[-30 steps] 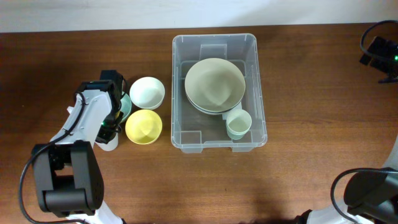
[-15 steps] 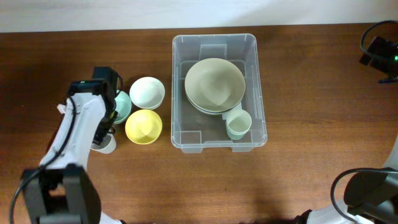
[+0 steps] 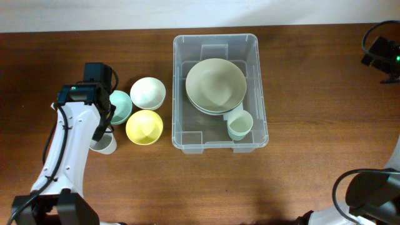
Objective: Pack container
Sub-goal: 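Lower the left gripper into the grey cup and grasp its rim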
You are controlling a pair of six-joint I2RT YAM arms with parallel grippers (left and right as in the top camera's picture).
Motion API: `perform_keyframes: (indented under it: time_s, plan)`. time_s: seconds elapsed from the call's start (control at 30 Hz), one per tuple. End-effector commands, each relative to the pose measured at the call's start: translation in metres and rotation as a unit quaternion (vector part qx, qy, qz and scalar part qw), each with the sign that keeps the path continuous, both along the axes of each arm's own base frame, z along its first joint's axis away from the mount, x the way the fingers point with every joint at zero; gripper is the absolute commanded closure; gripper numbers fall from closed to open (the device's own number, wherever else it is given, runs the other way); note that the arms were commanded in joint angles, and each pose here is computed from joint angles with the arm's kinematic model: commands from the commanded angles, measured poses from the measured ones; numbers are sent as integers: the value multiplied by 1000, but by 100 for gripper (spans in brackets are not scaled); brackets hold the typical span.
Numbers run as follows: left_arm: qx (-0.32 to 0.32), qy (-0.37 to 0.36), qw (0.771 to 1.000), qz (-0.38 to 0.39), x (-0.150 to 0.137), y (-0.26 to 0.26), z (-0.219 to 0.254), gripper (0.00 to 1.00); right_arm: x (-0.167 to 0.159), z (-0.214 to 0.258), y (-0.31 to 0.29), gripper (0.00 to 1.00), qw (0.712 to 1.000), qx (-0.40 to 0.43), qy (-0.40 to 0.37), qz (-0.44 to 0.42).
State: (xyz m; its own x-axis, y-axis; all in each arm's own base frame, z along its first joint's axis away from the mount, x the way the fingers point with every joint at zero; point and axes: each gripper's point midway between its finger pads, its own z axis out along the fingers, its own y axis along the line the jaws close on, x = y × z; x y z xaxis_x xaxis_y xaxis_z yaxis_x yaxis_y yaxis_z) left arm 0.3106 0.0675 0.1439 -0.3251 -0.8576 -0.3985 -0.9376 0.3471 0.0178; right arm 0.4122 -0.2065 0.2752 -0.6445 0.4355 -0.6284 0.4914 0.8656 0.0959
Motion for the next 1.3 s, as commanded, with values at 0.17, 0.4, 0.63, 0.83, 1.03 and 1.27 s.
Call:
perform_keyframes:
  time_s: [0.17, 0.4, 0.63, 0.83, 1.03, 1.27]
  plan:
    - [-6, -4, 1000, -2, 10, -1, -7, 50, 0, 2, 0, 1, 1000, 0, -2, 1]
    - [-15, 44, 999, -3, 11, -4, -37, 50, 0, 2, 0, 1, 1000, 0, -2, 1]
    - [-17, 92, 996, -2, 13, -5, -73, 50, 0, 2, 0, 1, 1000, 0, -2, 1]
    - [-18, 112, 994, -2, 15, -5, -92, 50, 0, 1, 0, 1, 1000, 0, -2, 1]
    - [-29, 111, 993, -2, 16, -9, -93, 50, 0, 2, 0, 1, 1000, 0, -2, 1]
    - [-29, 111, 993, -2, 16, -8, -93, 58, 0, 2, 0, 1, 1000, 0, -2, 1]
